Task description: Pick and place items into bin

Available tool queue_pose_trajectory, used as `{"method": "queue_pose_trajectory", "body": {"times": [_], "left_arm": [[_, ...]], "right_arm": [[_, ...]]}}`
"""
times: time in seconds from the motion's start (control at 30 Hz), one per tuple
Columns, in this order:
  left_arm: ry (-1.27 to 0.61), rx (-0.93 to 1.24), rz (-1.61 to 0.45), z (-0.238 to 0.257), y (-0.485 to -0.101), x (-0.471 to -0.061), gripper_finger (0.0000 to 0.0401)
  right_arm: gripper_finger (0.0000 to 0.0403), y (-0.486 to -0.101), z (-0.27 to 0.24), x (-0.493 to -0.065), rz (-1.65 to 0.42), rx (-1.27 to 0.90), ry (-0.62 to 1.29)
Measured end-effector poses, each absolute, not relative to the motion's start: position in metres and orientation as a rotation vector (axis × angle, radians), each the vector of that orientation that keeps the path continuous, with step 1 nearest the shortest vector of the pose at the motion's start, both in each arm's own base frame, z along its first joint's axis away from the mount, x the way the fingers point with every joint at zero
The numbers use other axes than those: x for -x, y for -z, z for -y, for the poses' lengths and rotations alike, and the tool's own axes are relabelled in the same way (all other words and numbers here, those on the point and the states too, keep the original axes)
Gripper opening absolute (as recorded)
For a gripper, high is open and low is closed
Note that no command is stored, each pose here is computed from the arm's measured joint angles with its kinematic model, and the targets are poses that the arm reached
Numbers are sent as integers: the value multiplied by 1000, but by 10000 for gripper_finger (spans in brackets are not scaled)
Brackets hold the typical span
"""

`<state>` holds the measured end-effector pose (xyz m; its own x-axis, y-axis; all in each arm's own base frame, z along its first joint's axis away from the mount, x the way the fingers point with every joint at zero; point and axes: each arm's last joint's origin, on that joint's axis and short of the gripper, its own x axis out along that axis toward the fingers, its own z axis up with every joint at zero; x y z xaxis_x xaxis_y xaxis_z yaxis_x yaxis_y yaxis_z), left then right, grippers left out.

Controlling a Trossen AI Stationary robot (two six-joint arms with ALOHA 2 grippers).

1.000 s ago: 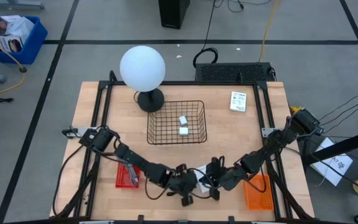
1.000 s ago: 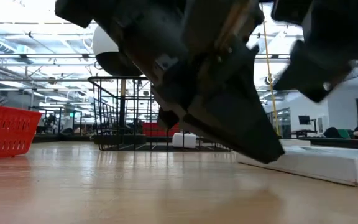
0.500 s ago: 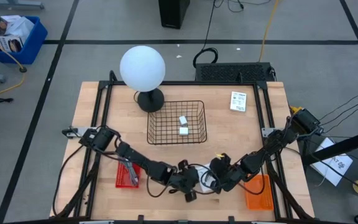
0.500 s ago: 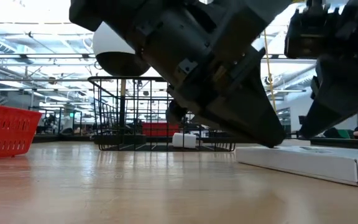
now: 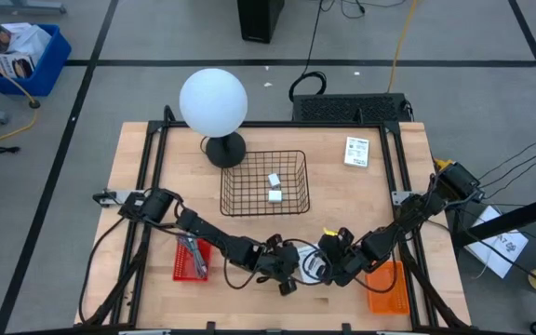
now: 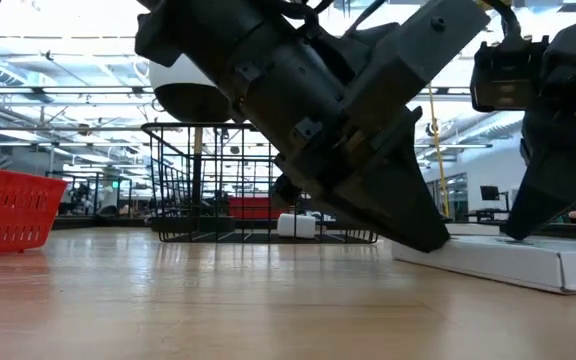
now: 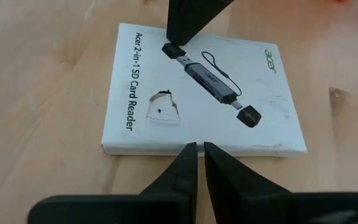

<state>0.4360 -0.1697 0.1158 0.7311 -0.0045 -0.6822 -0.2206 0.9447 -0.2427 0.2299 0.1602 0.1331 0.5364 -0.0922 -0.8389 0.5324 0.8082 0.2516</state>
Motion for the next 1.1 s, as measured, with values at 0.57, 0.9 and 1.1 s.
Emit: {"method": "queue_pose_trajectory", "body": {"times": [0.57,0.9,1.1], "left_arm": [[-111,329,-750,171,-107,-437,35],[-66,293,-633,179,-116,-442,35],[-48,252,-567,185,-121,-443,35]], "right_arm": [[0,-149,-166,-217,-980,-548,351],[0,-141,-168,-207,-1077,-604,439],[0,-131,-168,-211,-1110,-604,450]]}}
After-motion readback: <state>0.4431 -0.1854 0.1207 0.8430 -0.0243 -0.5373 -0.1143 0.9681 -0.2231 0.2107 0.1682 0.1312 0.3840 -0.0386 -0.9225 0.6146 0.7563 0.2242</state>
